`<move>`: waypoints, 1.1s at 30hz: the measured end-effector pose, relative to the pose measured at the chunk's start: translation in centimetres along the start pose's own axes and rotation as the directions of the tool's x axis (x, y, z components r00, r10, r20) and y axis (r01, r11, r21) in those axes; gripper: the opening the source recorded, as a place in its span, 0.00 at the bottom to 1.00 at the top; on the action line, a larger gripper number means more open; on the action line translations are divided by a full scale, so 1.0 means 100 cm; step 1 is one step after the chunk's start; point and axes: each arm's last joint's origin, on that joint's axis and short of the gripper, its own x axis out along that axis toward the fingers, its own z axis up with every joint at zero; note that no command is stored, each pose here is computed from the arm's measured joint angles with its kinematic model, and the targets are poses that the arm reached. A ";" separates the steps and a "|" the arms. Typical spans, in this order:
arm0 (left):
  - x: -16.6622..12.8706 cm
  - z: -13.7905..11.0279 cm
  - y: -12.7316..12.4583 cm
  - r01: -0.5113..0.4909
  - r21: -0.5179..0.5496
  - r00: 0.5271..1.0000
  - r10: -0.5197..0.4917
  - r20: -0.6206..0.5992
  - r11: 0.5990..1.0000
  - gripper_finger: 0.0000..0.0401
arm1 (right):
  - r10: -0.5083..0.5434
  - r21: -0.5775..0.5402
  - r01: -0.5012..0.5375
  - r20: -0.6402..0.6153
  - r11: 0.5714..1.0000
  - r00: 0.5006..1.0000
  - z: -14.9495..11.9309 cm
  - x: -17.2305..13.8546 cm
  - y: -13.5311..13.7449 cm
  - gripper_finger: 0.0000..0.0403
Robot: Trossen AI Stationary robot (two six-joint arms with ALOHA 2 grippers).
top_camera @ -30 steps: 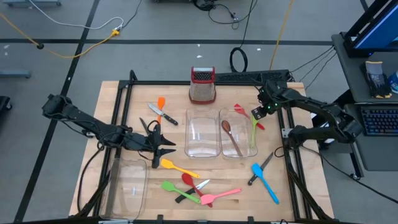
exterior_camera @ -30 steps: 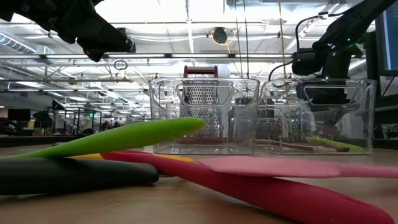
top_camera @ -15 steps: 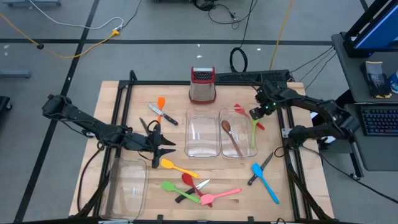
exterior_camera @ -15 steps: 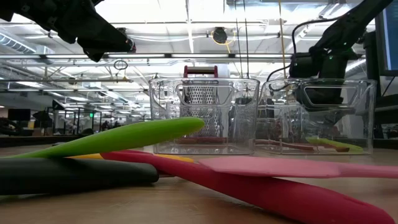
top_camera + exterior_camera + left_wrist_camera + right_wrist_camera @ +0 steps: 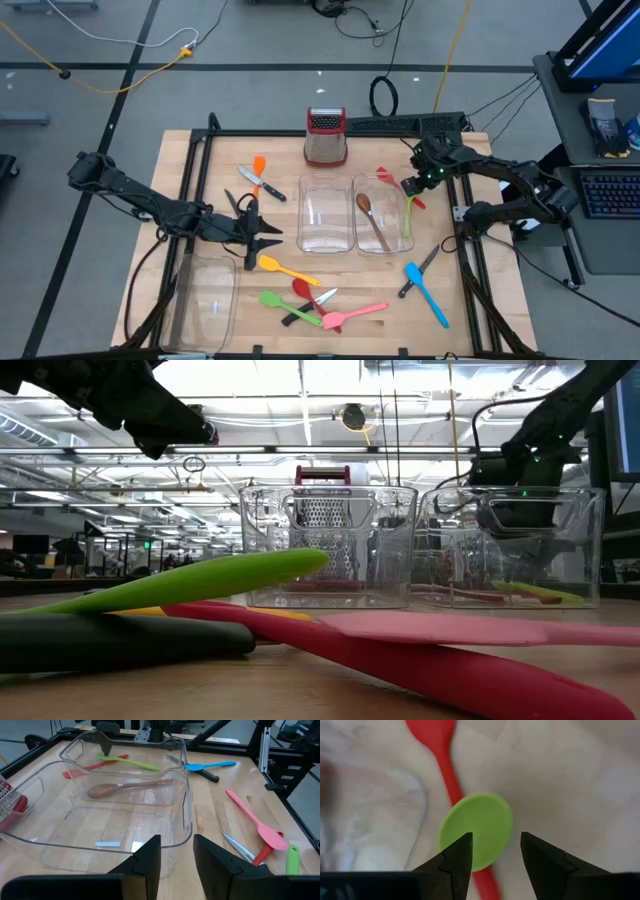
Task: Pick & Place Kitchen Items
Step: Put the green serving spoon into the right transparent bin
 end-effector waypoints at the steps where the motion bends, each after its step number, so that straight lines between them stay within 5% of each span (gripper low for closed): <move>1: 0.000 0.000 0.000 0.000 0.000 1.000 0.000 0.000 1.000 0.29 | 0.000 -0.003 0.000 0.003 1.000 1.000 -0.002 0.002 -0.001 0.40; 12: 0.000 0.000 0.000 0.001 -0.007 1.000 -0.001 0.002 1.000 0.29 | 0.006 -0.017 -0.005 0.067 1.000 0.998 -0.003 0.009 -0.003 0.36; 27: 0.000 0.000 0.000 0.000 -0.008 1.000 0.000 0.002 1.000 0.29 | 0.007 0.008 -0.007 0.063 1.000 0.998 -0.003 0.009 -0.003 0.13; 33: 0.000 0.000 0.000 0.000 -0.008 1.000 0.000 0.002 1.000 0.29 | 0.008 0.008 -0.008 0.068 1.000 0.998 -0.003 0.008 -0.003 0.12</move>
